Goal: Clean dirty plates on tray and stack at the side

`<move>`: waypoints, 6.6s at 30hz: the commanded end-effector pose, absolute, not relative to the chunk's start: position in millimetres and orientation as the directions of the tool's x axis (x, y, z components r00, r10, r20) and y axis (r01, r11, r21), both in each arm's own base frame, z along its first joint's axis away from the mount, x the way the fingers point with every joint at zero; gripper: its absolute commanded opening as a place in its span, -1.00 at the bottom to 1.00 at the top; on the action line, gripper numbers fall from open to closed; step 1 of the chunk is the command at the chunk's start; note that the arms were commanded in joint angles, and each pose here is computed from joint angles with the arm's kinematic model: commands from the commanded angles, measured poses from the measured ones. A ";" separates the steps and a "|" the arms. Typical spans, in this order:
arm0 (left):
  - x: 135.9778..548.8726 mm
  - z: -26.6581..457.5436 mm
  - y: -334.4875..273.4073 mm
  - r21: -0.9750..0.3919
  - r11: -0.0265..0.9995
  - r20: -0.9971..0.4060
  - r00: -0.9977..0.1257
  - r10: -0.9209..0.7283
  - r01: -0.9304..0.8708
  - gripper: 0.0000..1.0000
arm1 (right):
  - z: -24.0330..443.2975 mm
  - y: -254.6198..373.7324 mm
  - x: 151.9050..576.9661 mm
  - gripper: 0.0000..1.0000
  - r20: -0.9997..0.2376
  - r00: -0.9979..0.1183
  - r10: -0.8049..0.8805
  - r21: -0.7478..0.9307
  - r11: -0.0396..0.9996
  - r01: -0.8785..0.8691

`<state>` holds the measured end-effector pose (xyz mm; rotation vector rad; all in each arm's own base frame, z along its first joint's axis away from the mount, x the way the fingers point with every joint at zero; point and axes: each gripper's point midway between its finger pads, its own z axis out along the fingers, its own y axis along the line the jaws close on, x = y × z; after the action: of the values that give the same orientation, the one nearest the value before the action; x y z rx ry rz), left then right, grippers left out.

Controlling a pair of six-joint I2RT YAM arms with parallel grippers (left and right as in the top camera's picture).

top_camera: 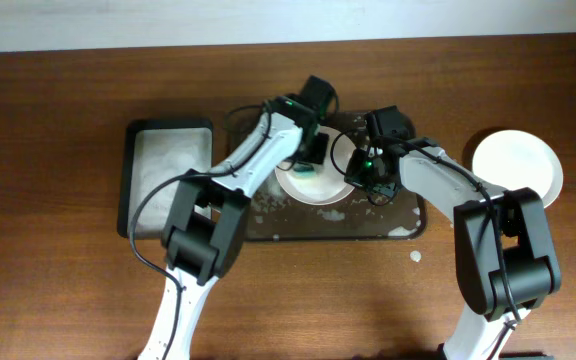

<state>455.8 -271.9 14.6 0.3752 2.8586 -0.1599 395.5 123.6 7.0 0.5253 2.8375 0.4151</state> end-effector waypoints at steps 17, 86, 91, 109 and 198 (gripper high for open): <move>419.3 -4.7 -289.3 -0.213 0.800 -0.172 -0.828 0.534 0.561 -0.99 | -1.5 120.7 385.3 -0.92 -0.155 -0.919 0.364 0.280 0.908 0.312; 469.7 11.2 -211.1 0.250 0.968 -0.318 -0.944 0.092 0.010 -0.99 | -1.1 124.5 385.2 -0.92 -0.162 -0.926 0.340 0.282 0.916 0.287; 430.7 -1.5 -226.9 0.146 0.967 -0.116 -0.967 0.225 0.207 -0.99 | -1.1 124.5 385.2 -0.92 -0.162 -0.926 0.340 0.282 0.916 0.287; 479.7 9.1 -258.0 0.050 0.982 -0.336 -0.923 0.188 0.182 -0.99 | -0.8 125.4 385.6 -0.92 -0.161 -0.927 0.339 0.287 0.915 0.285; 470.9 3.7 -208.1 0.130 0.991 -0.260 -0.965 0.042 0.008 -0.99 | -0.7 125.5 386.1 -0.92 -0.163 -0.927 0.339 0.288 0.915 0.284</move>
<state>455.4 -258.7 13.9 0.3776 2.8916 -0.0884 391.4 132.9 6.2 0.4594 2.8508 0.4356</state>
